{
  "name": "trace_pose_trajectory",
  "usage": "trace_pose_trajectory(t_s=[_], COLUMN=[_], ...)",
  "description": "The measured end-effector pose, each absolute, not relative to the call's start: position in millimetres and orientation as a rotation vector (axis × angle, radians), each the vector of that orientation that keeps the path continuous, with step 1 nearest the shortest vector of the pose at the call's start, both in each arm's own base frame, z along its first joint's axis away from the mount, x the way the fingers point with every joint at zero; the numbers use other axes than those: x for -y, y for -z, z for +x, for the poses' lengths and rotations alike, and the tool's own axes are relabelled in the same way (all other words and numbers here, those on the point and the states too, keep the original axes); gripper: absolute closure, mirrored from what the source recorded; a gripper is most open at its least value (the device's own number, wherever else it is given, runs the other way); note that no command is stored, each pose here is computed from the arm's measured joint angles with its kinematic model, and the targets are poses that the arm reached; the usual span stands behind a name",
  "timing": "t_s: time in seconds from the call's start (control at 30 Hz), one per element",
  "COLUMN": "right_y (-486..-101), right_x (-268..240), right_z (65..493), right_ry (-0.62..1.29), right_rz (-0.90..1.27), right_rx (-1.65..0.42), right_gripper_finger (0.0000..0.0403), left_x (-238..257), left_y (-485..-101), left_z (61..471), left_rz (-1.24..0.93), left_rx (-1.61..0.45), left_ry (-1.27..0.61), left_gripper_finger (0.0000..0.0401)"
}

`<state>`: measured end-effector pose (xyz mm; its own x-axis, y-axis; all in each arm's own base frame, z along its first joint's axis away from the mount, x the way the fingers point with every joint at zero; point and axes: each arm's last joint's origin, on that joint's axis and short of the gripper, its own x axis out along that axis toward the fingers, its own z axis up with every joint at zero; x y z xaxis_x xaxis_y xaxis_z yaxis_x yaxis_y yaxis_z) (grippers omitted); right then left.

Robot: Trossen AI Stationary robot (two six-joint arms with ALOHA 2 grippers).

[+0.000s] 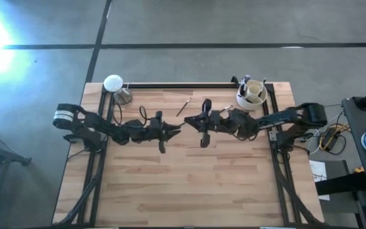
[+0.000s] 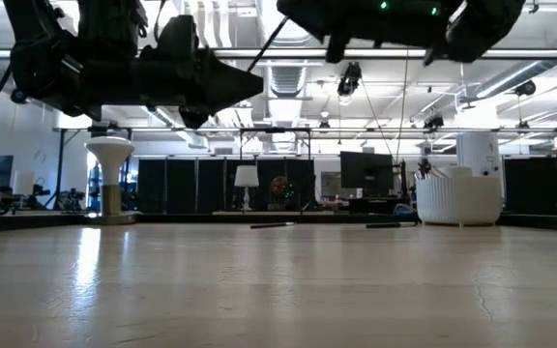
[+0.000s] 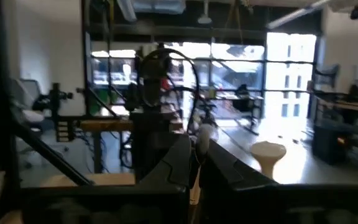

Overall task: Put items in baskets/containers
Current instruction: Put the black eyeshadow brush into the white organizer

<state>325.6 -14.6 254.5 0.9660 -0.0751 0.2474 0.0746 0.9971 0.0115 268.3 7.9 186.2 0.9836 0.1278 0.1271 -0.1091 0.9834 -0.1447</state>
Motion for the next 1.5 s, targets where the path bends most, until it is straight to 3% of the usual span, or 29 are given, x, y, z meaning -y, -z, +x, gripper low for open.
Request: trace_pose_trajectory(t_s=[0.37, 0.67, 0.93, 1.5], right_y=[-305.9, -309.4, -300.7, -275.3], right_x=[24.8, 47.5, 80.9, 126.5], right_z=[236.5, 153.4, 132.9, 100.7], right_ry=[0.569, 1.145, 1.366, 1.54], right_rz=[-0.048, -0.013, 0.009, 0.172], right_rx=[-0.076, -0.24, -0.298, -0.451], right_gripper_finger=[0.0391, 0.0391, 0.0391, 0.0391], left_x=[-8.3, -8.2, -8.2, -8.3], left_y=[-179.6, -179.2, -178.5, -176.4], left_z=[268.6, 268.6, 268.6, 268.7], left_rz=[-0.109, -0.108, -0.108, -0.109], left_rx=[0.07, 0.065, 0.057, 0.035], left_ry=[-0.129, -0.129, -0.13, -0.134], left_gripper_finger=[0.0317, 0.0316, 0.0316, 0.0316])
